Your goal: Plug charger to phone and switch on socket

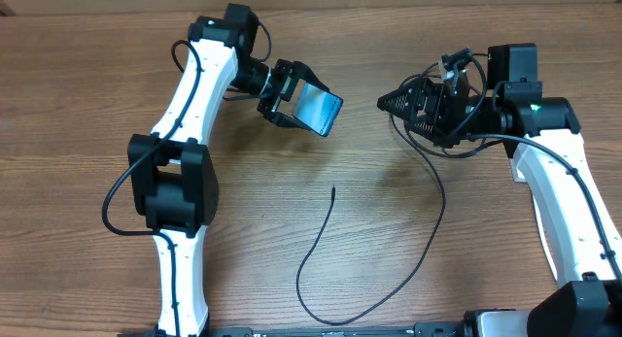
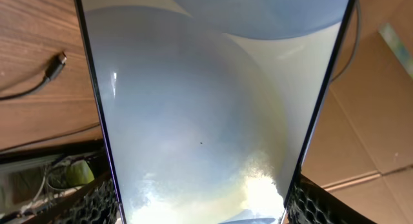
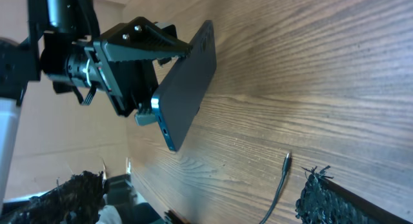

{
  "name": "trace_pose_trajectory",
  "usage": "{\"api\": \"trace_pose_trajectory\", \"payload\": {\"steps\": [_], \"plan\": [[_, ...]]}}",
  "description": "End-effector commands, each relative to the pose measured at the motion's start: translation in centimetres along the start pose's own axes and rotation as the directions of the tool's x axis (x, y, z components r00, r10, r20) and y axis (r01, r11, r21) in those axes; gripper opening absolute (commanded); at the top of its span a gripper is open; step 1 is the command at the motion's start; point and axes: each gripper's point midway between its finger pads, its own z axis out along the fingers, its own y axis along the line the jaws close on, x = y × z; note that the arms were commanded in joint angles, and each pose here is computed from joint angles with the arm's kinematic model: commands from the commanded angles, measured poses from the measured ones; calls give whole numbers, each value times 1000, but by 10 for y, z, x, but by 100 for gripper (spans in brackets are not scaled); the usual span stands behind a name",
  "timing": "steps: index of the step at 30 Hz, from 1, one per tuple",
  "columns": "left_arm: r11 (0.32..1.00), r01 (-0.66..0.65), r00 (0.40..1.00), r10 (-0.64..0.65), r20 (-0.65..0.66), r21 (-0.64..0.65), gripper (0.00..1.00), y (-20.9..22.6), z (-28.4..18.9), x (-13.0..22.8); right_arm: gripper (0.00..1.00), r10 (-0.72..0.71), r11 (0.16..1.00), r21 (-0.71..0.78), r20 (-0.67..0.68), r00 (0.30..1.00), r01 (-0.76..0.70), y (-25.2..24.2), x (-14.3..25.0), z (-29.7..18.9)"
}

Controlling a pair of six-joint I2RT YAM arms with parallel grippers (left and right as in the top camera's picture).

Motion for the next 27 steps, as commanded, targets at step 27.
{"api": "trace_pose_trajectory", "payload": {"steps": [27], "plan": [[997, 65, 994, -68, -80, -46, 4, -17, 54, 55, 96, 13, 943, 330, 105, 994, -47, -9, 10, 42]]}}
